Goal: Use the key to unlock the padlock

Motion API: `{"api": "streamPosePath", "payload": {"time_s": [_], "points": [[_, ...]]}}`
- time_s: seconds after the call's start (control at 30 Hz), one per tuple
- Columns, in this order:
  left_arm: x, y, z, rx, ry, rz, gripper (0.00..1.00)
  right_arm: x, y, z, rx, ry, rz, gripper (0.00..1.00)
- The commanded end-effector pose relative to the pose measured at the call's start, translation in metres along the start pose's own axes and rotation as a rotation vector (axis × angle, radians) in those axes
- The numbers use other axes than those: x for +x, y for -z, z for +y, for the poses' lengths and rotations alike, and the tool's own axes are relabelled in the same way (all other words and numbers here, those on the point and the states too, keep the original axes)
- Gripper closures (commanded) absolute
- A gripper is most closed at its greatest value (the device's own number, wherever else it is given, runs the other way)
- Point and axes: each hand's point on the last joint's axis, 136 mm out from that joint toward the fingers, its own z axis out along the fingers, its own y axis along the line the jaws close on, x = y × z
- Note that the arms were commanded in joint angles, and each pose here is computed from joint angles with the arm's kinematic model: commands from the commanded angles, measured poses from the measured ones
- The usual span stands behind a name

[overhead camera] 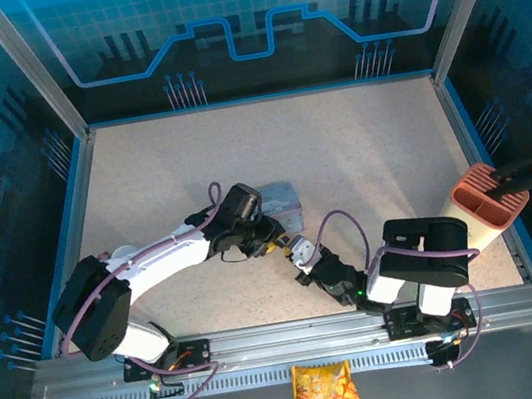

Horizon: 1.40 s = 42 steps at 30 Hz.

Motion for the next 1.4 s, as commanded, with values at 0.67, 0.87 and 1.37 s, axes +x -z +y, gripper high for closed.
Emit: {"api": "streamPosePath", "payload": {"time_s": [0.67, 0.87, 1.37], "points": [[-0.03, -0.021, 0.035, -0.223, -0.306, -0.127, 0.93, 0.021, 0.029, -0.001, -0.112, -0.347, 0.064, 0.71], [-0.029, -0.007, 0.044, -0.263, -0.383, -0.161, 0.68, 0.01, 0.021, 0.001, -0.085, -0.333, 0.168, 0.69], [-0.076, 0.068, 0.019, -0.182, -0.541, -0.409, 0.32, -0.002, 0.014, -0.007, -0.127, -0.686, 0.308, 0.66]]}}
